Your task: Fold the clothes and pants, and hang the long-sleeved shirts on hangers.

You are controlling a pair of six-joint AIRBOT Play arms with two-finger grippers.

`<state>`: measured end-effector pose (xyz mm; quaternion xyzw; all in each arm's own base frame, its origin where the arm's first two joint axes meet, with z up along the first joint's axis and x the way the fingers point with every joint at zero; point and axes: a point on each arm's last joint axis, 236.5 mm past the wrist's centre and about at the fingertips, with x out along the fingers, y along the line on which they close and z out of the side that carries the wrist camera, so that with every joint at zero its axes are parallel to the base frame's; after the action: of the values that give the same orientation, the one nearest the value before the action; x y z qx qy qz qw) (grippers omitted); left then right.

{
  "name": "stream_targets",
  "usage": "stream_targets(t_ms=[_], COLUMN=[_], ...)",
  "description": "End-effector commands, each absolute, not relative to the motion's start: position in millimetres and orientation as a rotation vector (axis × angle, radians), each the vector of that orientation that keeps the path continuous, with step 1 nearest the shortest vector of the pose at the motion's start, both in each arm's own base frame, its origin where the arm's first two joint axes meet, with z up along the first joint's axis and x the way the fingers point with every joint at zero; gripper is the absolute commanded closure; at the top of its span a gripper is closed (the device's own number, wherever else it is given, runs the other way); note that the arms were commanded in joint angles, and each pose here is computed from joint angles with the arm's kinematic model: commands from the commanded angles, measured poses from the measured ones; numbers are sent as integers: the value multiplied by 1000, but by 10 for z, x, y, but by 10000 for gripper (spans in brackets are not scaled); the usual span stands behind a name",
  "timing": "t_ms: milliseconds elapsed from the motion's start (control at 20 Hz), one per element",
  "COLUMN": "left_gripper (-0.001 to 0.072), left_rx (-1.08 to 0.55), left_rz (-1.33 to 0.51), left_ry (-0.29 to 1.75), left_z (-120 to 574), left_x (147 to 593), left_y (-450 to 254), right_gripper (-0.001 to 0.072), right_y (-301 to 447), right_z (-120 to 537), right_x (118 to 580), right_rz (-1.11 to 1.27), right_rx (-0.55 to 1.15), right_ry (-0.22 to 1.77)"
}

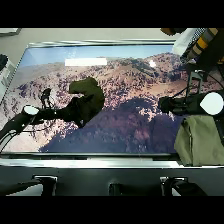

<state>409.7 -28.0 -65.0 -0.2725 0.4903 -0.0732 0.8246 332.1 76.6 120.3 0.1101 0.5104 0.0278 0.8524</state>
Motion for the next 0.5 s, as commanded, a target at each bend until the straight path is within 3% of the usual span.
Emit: stream_targets(t_ms=[0,100,150,200,450], left_gripper=[697,697,697,697,697], left_rx=[-660,-666,-666,-663,-674], left_rz=[-161,50,127,159,163], left_ry=[1180,1264,1269,1236,1334], left_z=[-436,-380,-306,-214,-238], left_x=[3619,3184,3005,2931,2661], left_y=[-247,163,325,409,316], right_gripper=[391,384,330,224,212], right_y=[751,788,863,1020,2017], right_z=[1141,1091,1088,1103,1198], right_x=[3199,3083,3061,3095,3867], right_rz=[25,35,58,109,426], right_rx=[263,270,295,351,769], right_ry=[1133,1189,1200,1187,1025])
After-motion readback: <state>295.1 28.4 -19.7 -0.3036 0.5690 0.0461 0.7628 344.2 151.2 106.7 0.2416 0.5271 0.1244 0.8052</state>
